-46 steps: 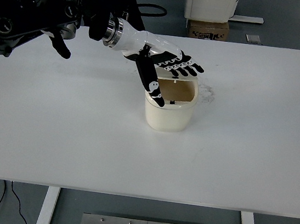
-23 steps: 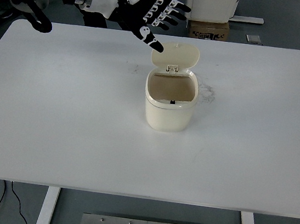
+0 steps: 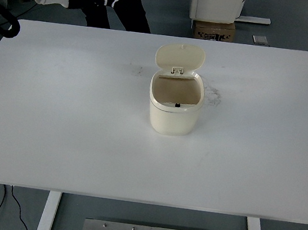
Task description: Open trash can
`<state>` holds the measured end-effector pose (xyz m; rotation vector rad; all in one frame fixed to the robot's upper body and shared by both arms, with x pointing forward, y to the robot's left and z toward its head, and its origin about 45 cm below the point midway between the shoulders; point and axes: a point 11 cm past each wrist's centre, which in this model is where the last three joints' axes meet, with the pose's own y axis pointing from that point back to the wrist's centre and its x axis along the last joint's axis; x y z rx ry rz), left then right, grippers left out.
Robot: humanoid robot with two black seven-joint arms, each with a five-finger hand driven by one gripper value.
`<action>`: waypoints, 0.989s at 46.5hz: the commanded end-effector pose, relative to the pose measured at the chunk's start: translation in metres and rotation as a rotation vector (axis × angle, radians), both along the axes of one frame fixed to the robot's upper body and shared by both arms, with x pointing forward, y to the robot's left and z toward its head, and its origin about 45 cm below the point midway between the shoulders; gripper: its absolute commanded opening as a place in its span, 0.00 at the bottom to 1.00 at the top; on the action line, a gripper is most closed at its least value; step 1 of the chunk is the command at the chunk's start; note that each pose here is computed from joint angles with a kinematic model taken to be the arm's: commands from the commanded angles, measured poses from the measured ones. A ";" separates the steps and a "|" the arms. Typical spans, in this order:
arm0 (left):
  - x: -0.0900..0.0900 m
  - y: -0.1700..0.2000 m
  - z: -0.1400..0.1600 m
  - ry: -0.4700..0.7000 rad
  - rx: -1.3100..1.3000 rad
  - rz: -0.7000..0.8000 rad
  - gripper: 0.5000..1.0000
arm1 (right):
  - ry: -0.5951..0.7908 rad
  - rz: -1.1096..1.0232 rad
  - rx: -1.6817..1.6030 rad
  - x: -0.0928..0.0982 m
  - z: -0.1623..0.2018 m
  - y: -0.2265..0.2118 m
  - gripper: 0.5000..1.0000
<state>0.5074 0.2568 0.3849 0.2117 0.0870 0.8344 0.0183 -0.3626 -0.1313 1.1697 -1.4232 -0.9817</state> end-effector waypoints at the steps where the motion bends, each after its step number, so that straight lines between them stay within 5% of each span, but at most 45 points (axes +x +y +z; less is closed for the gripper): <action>1: 0.005 0.020 -0.007 0.011 -0.081 0.096 1.00 | 0.002 0.000 0.000 -0.001 0.000 0.000 0.98; 20: 0.003 0.117 -0.059 0.052 -0.361 0.523 1.00 | 0.000 0.000 0.000 0.000 0.000 0.000 0.98; 46: -0.035 0.184 -0.139 0.177 -0.541 0.821 1.00 | 0.000 0.000 0.000 0.000 0.000 0.000 0.98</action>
